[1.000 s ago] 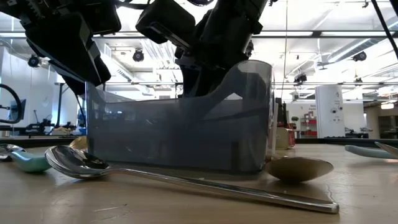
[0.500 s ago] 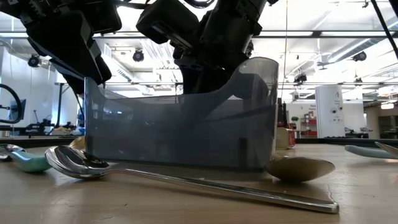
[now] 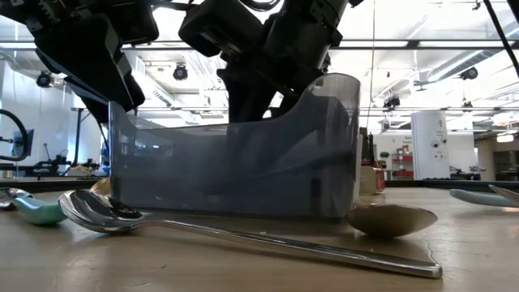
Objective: Pick & Place Food Item
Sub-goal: Put the yellow seasoning bottle into the bottom gray bin
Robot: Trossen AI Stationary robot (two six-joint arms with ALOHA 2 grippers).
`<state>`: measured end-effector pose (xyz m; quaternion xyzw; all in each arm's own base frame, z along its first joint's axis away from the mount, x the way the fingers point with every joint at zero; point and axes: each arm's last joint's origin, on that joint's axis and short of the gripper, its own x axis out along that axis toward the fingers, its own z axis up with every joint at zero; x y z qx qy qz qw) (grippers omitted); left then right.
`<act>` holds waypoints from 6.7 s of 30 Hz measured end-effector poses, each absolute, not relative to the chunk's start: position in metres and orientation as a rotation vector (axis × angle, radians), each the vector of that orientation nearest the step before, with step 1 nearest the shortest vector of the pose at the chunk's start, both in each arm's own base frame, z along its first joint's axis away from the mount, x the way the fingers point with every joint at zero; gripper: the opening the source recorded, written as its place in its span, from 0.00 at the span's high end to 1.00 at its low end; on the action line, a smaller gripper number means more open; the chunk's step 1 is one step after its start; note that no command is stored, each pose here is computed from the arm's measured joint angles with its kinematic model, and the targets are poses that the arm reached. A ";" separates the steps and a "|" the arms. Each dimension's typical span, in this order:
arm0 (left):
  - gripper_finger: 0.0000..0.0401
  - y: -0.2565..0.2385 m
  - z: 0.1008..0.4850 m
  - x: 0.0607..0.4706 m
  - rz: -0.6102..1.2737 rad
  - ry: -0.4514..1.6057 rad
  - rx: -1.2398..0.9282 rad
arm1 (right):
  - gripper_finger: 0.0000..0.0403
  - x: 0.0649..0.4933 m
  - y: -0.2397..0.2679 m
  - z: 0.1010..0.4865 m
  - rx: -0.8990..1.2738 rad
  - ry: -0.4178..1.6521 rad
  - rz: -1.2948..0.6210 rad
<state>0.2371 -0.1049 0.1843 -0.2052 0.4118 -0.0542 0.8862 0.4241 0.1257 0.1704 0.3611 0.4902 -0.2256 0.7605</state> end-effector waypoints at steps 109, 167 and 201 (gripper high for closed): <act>0.39 -0.130 0.197 0.119 0.654 1.351 -1.062 | 0.49 0.238 0.135 0.322 0.388 1.058 -0.774; 0.56 -0.143 0.151 0.125 0.438 1.418 -1.288 | 0.49 0.248 0.142 0.323 0.156 1.089 -0.505; 0.56 -0.059 0.302 0.243 -0.349 0.947 -1.378 | 0.37 0.332 0.155 0.399 -0.546 0.458 0.029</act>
